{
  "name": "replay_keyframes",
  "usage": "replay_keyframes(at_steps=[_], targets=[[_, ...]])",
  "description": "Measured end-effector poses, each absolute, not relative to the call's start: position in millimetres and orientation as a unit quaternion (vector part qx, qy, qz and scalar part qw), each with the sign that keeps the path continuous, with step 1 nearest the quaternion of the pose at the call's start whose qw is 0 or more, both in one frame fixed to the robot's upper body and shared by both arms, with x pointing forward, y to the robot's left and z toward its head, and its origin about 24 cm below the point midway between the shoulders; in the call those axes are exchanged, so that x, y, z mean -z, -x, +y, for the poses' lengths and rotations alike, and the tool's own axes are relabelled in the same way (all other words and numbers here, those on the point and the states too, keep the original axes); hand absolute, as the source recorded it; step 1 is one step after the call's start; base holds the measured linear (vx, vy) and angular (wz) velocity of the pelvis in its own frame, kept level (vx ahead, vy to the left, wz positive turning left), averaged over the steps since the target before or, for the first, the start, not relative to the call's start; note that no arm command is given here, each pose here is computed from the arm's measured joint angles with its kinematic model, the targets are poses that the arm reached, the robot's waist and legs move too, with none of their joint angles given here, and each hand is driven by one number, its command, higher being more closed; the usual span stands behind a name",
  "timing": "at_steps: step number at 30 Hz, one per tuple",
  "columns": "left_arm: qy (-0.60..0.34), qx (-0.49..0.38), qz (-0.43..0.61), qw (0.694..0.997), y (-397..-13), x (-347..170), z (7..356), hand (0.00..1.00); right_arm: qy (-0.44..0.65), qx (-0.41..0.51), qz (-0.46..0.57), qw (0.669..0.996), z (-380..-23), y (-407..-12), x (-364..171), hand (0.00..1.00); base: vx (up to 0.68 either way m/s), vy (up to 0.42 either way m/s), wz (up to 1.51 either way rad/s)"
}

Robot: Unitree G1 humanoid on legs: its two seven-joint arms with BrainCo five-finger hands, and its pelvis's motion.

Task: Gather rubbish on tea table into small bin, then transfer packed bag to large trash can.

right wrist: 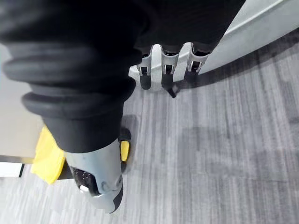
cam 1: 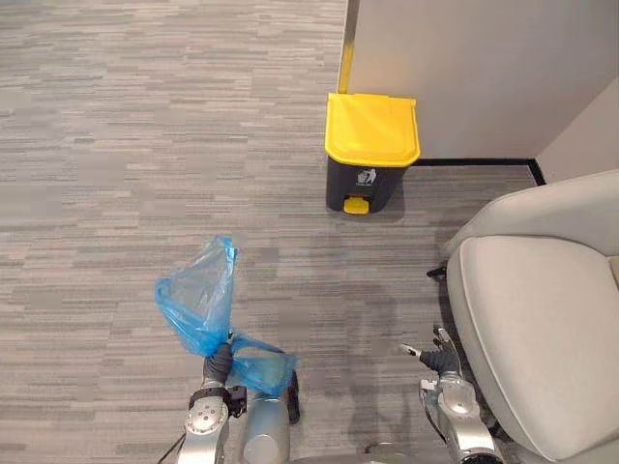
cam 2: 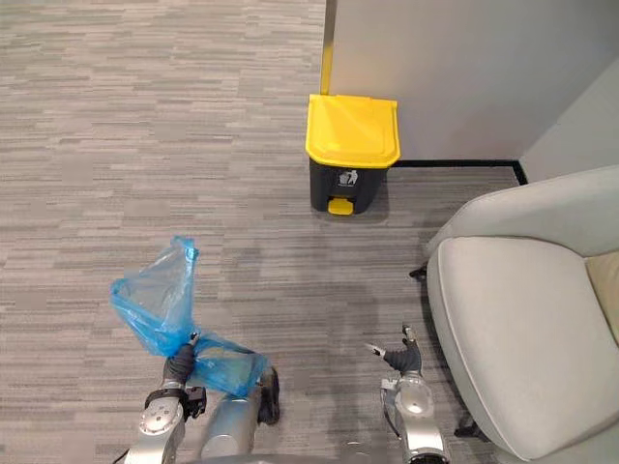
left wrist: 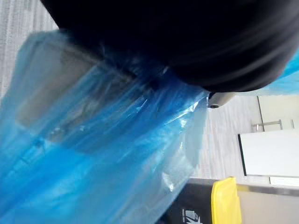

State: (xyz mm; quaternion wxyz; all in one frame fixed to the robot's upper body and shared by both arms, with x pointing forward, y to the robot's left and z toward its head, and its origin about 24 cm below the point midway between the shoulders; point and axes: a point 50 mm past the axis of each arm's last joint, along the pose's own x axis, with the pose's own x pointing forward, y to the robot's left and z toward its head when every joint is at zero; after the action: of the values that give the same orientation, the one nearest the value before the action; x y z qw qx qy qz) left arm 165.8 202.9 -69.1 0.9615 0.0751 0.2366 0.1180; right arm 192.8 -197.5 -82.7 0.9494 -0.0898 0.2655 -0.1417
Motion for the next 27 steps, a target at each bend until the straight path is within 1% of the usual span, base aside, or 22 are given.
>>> replay_keyframes(at_steps=[5,8,10,14,16,18,21,27], targets=[[-0.084,-0.132,0.230,0.960,-163,65,212,1.00,0.087,0.137,0.276,0.947,-193,-188,87,0.00,0.38,-0.017,0.04],[-0.082,-0.133,0.224,0.962,-168,64,210,1.00,0.091,0.134,0.272,0.949,-192,-190,86,0.00,0.36,-0.172,0.31],[-0.087,-0.134,0.220,0.962,-171,62,214,1.00,0.092,0.135,0.282,0.945,-193,-184,89,0.00,0.45,-0.277,0.54],[-0.073,-0.122,0.225,0.964,-177,66,205,1.00,0.100,0.145,0.279,0.944,-203,-190,86,0.00,0.39,-0.244,0.33],[-0.060,-0.122,0.223,0.965,-177,66,198,1.00,0.096,0.155,0.286,0.941,-206,-179,88,0.00,0.36,-0.243,0.67],[-0.047,-0.125,0.215,0.967,-174,63,193,1.00,0.093,0.160,0.269,0.945,-206,-178,81,0.00,0.34,-0.150,0.07],[-0.043,-0.121,0.206,0.970,-174,58,192,1.00,0.086,0.173,0.241,0.951,-208,-185,70,0.00,0.26,-0.030,0.00],[-0.045,-0.123,0.209,0.969,-174,59,194,1.00,0.079,0.187,0.256,0.945,-211,-184,76,0.00,0.28,0.138,-0.15]])
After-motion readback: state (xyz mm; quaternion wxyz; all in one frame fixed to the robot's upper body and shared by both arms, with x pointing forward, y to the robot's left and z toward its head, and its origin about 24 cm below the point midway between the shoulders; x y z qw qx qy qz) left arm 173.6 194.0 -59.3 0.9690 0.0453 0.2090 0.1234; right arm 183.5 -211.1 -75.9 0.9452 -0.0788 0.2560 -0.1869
